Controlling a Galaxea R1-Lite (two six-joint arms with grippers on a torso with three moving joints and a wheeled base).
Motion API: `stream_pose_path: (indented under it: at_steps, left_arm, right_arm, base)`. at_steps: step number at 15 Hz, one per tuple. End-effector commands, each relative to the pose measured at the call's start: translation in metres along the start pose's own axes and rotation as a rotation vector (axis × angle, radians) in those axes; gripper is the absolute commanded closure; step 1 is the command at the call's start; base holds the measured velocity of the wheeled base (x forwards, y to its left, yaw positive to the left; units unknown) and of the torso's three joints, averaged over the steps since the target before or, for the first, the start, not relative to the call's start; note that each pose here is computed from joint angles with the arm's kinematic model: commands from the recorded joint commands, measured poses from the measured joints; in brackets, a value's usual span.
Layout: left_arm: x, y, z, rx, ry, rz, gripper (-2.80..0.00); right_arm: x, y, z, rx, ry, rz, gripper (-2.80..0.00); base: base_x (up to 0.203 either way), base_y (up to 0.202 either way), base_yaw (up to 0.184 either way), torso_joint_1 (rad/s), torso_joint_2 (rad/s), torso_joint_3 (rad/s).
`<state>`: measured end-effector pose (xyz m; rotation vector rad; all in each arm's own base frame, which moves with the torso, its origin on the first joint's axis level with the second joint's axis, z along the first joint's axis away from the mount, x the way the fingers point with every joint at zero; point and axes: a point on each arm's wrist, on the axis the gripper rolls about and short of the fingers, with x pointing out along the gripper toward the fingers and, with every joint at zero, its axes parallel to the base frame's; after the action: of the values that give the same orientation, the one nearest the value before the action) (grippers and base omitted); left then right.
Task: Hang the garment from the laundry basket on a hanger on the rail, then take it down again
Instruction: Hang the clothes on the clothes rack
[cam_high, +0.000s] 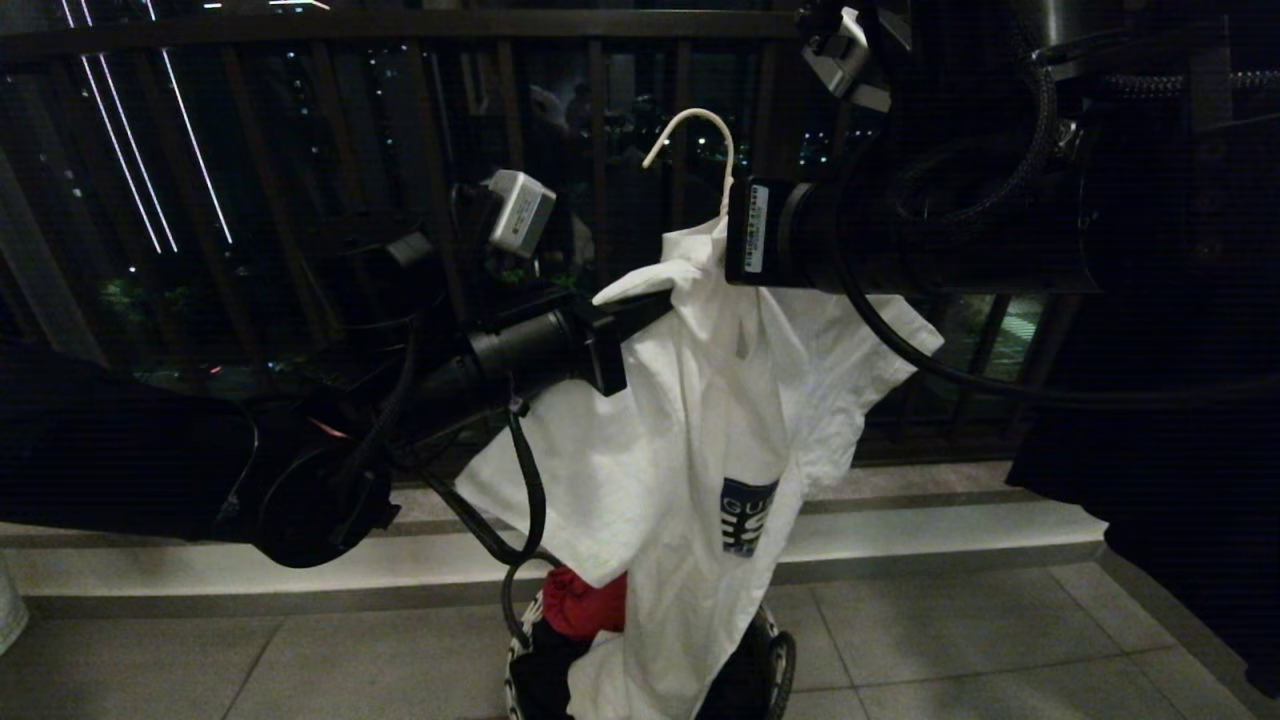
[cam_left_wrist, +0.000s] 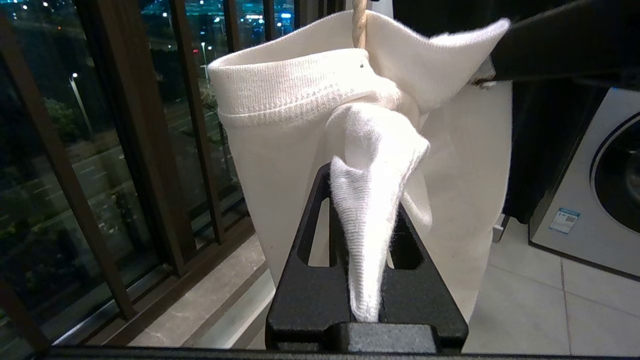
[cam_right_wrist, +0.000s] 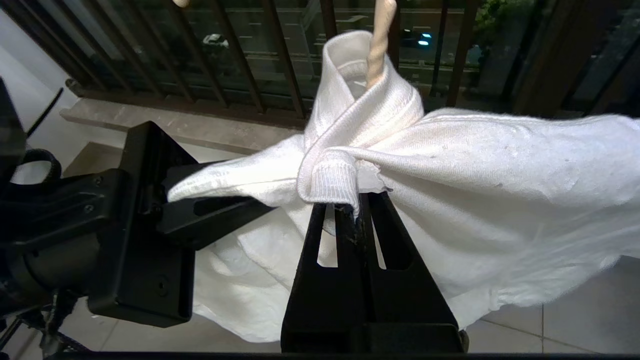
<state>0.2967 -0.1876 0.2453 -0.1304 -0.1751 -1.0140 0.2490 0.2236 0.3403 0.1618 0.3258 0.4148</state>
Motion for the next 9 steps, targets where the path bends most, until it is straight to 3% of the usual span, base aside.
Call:
stream_pose_path:
  at_steps: [1, 2, 3, 9]
  left_arm:
    - [0.0012, 0.0001, -0.0022, -0.001, 0.001, -0.004, 0.0]
    - [0.0012, 0.0001, -0.0022, -0.001, 0.001, -0.004, 0.0]
    - [0.0012, 0.0001, -0.0022, -0.001, 0.001, -0.004, 0.0]
    - [0.0015, 0.0, -0.0003, 0.0, -0.006, -0.003, 0.0]
  right_arm:
    - [0.0007, -0.0002, -0.0005, 0.001, 0.002, -0.003, 0.0]
    - [0.0007, -0.0002, -0.0005, 0.001, 0.002, -0.005, 0.0]
    - [0.0007, -0.0002, -0.0005, 0.001, 0.002, -0.005, -2.8]
    - [0.0012, -0.0016, -0.0026, -0.001, 0.002, -0.042, -2.8]
  base:
    - [0.0, 0.0, 0.0, 0.0, 0.0, 0.0]
    - [0.0, 0.0, 0.0, 0.0, 0.0, 0.0]
    - [0.0, 0.0, 0.0, 0.0, 0.0, 0.0]
    - [0.0, 0.0, 0.0, 0.0, 0.0, 0.0]
